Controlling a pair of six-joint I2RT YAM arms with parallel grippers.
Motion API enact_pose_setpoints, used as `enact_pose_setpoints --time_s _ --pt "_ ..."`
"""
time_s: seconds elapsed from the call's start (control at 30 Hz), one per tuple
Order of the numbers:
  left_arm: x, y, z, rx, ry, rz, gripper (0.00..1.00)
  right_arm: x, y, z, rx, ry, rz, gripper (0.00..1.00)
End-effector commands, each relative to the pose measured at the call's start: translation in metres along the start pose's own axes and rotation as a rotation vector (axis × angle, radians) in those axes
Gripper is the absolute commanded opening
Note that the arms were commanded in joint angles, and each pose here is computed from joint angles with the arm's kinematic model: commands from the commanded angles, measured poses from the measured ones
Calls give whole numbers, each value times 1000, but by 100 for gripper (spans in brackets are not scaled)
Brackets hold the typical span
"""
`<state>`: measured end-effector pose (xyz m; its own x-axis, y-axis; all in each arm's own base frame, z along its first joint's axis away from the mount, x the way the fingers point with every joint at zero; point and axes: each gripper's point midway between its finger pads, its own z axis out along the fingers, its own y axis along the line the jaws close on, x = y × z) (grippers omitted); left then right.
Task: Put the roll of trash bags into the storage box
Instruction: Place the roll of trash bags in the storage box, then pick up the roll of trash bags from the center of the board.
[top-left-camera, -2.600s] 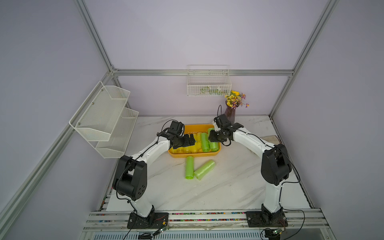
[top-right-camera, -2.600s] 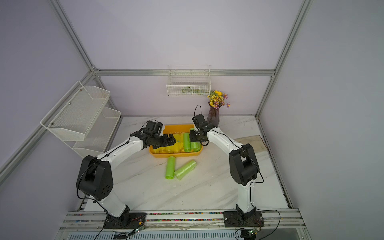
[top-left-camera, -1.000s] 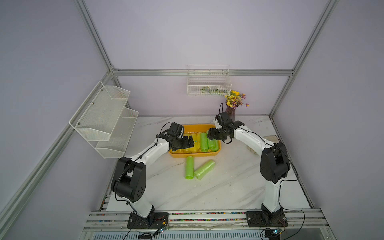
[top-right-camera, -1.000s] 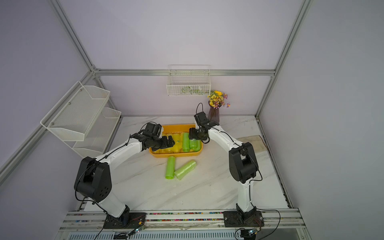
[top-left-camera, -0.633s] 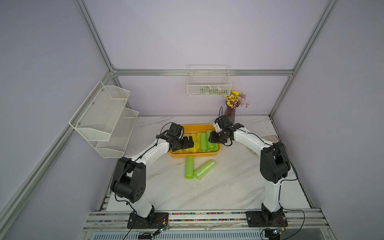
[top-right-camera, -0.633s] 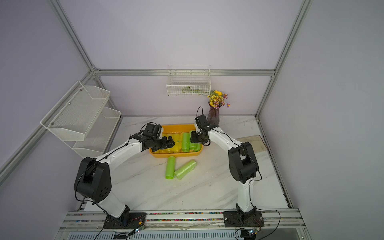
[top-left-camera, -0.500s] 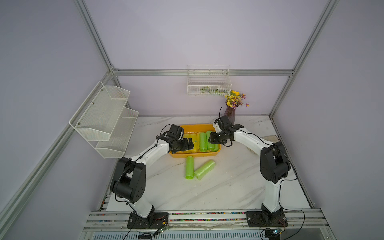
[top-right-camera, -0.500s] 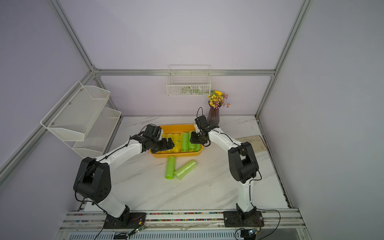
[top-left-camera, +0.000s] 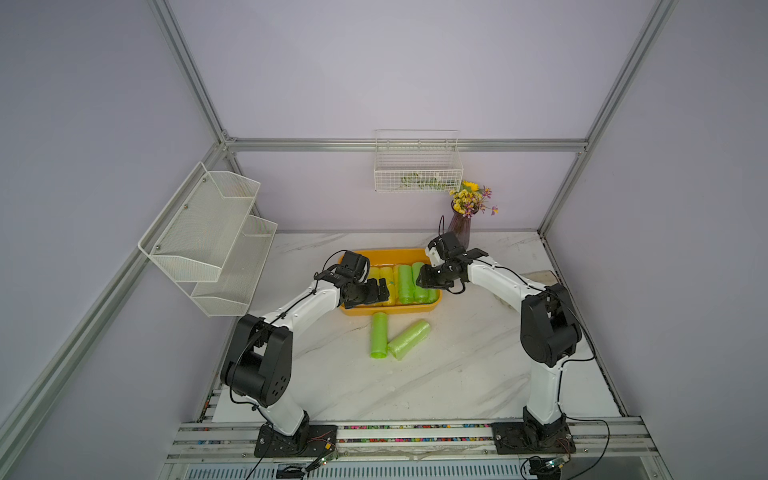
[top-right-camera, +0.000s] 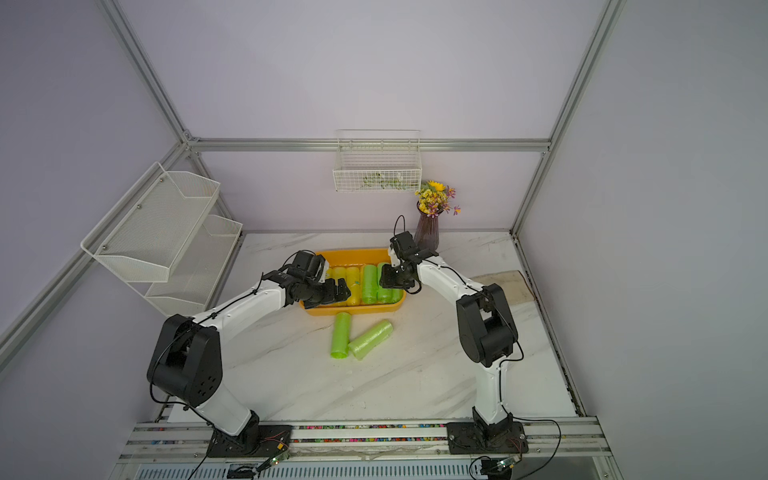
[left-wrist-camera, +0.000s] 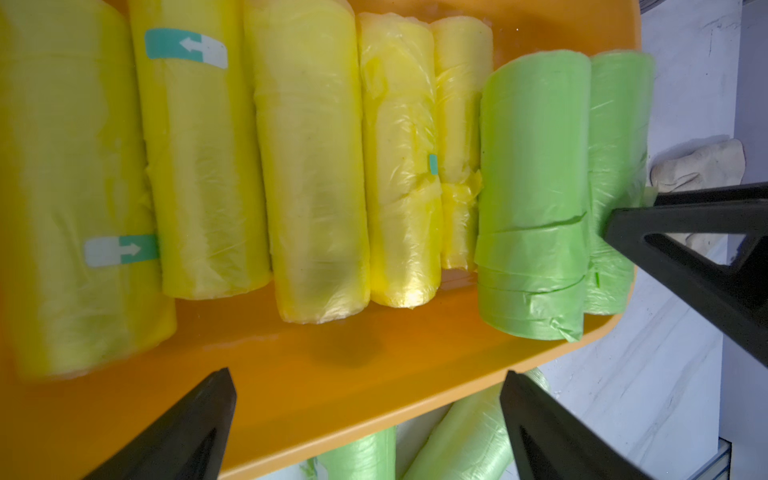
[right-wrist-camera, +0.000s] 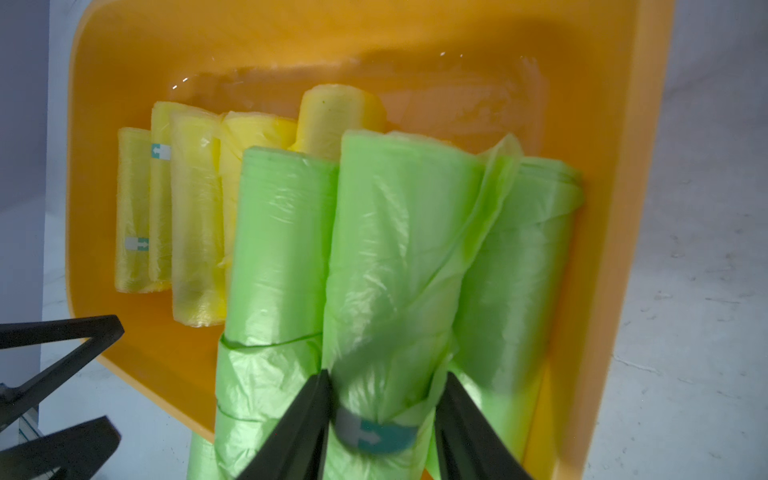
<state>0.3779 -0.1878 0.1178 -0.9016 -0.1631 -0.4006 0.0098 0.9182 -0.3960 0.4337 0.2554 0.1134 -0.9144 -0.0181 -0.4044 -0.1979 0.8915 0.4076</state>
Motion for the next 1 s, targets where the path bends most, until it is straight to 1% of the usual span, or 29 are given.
enact_pose_setpoints --time_s 0.0,0.17,0.53,0.8,0.97 --pt "0 -10 -15 32 -28 -2 100 -14 8 -28 -10 -57 -28 46" --pt "14 -9 -13 23 -4 -2 100 -23 9 -41 -18 -90 -34 47" --pt "53 -13 0 4 82 26 100 -18 1 -51 -14 -100 -20 47" --pt "50 -10 -12 -34 43 33 100 -15 -5 -53 -8 -99 -9 48" --pt "57 -5 -14 -75 46 27 100 -13 -7 -53 -9 -100 -3 47"
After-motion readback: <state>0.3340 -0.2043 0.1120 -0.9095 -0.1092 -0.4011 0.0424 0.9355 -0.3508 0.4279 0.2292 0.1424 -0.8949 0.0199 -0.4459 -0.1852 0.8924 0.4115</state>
